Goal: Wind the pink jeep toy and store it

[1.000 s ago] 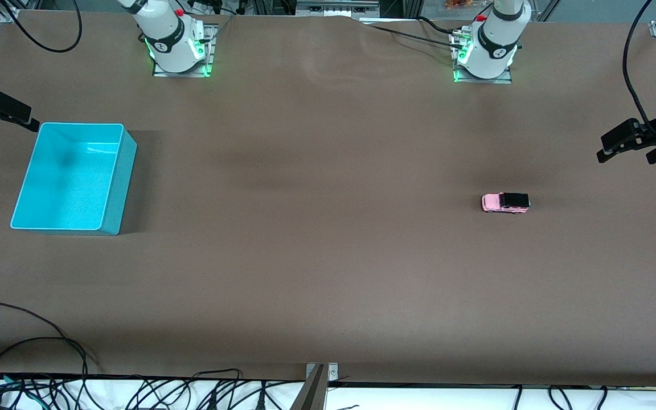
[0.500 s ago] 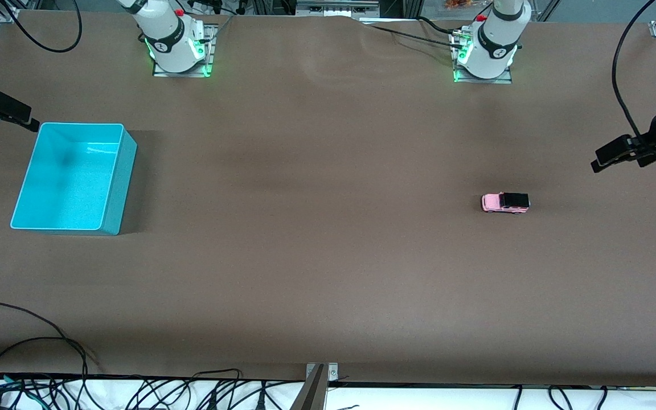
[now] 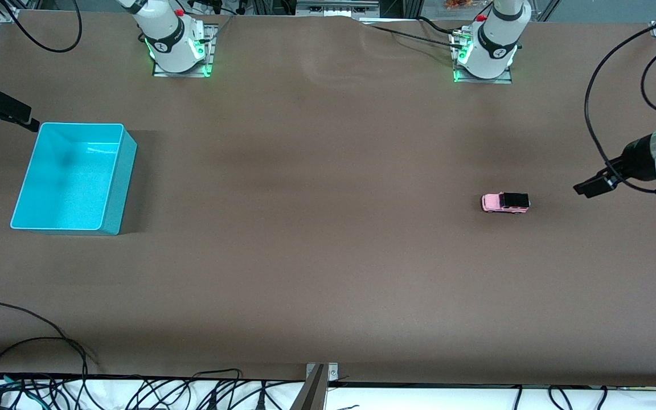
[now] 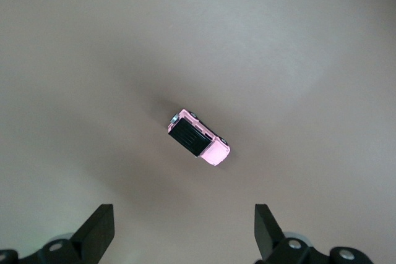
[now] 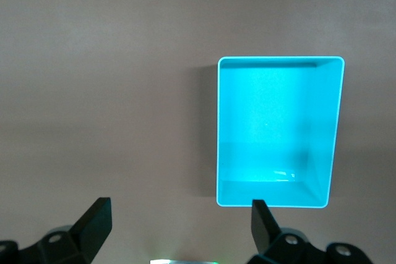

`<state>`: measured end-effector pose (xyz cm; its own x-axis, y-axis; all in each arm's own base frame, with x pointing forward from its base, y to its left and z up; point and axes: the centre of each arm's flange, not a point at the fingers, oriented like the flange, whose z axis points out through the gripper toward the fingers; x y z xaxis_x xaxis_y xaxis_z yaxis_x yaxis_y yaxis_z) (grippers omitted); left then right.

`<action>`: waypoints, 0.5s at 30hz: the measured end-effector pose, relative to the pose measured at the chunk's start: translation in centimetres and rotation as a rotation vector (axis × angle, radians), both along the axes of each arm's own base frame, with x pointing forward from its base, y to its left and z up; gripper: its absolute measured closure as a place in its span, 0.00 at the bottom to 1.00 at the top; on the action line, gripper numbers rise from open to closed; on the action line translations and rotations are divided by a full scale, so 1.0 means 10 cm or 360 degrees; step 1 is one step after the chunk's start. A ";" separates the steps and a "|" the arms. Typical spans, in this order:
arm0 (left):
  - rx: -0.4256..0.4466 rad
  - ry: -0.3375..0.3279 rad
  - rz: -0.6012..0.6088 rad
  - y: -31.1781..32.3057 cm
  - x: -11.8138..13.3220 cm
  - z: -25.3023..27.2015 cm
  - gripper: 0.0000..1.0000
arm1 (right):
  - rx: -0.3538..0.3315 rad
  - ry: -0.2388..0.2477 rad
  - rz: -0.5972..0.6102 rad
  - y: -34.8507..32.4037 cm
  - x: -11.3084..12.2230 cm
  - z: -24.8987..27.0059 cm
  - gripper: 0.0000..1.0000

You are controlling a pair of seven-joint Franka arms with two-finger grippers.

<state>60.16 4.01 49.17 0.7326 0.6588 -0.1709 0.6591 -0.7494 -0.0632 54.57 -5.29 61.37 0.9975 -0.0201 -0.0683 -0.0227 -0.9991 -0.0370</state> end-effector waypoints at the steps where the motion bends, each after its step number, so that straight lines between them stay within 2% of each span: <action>1: 0.0008 0.0020 0.0060 0.00 0.02 -0.06 0.00 | 0.0000 0.0000 0.0000 0.00 0.00 0.00 0.00; 9: 0.0082 0.0150 0.0439 0.02 0.10 -0.46 0.00 | 0.0000 0.0000 0.0000 0.00 0.00 0.00 0.00; 15: 0.0200 0.0225 0.0710 0.01 0.15 -0.77 0.00 | 0.0000 0.0000 0.0000 0.00 0.00 0.00 0.00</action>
<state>61.62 4.15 41.49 0.3494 0.9253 -0.1476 0.8928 -0.3766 -0.2472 54.57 -5.29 61.37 0.9975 -0.0200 -0.0683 -0.0226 -0.9991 -0.0370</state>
